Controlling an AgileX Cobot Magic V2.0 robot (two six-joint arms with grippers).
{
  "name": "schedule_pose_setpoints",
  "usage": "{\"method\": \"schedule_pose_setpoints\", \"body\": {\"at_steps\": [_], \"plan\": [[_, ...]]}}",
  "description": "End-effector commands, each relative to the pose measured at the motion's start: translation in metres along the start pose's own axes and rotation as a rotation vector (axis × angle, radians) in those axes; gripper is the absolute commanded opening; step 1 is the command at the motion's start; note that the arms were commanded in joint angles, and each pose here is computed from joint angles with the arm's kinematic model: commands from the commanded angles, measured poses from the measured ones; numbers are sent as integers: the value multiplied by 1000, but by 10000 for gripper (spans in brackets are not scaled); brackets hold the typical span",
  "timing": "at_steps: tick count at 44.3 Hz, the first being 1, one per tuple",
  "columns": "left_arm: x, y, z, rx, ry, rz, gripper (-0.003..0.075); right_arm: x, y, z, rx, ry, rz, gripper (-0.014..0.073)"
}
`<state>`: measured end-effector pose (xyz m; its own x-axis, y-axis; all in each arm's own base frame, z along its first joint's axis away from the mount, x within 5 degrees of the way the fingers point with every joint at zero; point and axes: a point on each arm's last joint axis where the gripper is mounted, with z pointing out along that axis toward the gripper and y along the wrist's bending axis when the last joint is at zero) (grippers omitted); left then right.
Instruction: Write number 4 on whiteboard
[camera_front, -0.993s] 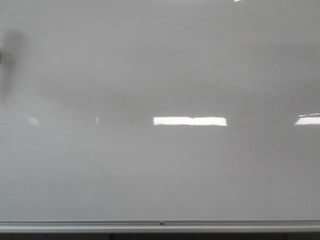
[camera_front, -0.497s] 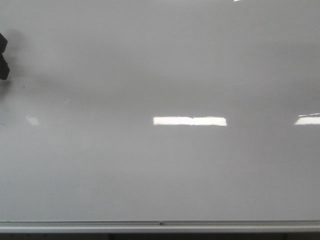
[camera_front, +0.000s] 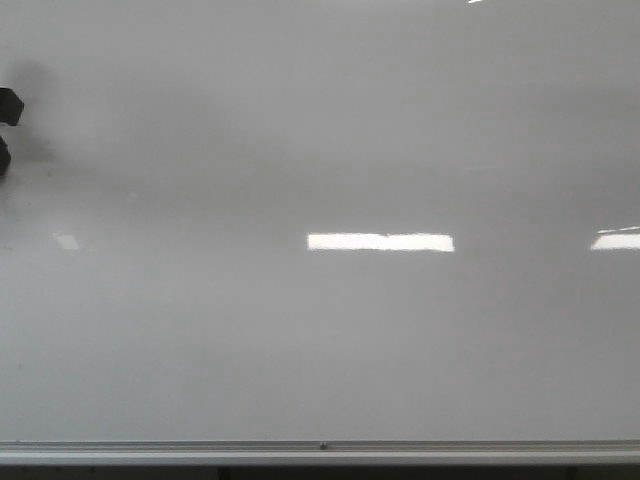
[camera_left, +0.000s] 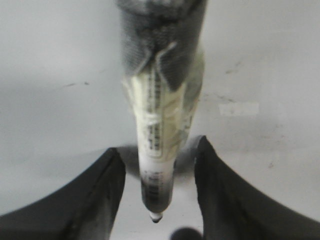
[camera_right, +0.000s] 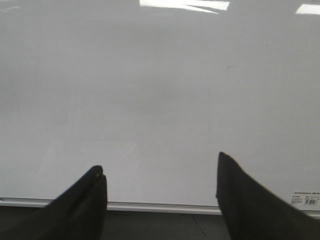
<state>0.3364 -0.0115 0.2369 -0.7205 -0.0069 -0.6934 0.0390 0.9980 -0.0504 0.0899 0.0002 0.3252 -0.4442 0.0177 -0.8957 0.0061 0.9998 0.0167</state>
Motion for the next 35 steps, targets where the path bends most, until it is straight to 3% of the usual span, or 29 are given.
{"method": "schedule_pose_setpoints", "body": {"at_steps": [1, 14, 24, 35], "plan": [[-23, -2, -14, -3, -155, 0, 213, -15, -1, -3, 8, -89, -10, 498], [-22, -5, -26, 10, -125, 4, 49, -15, -1, -3, 8, -88, -10, 498], [-21, -16, -89, 59, -102, 38, -20, -15, -1, -3, 8, -88, -10, 498], [-11, -48, -156, 174, -60, 224, -20, -15, -1, -3, 8, -88, -10, 498]]}}
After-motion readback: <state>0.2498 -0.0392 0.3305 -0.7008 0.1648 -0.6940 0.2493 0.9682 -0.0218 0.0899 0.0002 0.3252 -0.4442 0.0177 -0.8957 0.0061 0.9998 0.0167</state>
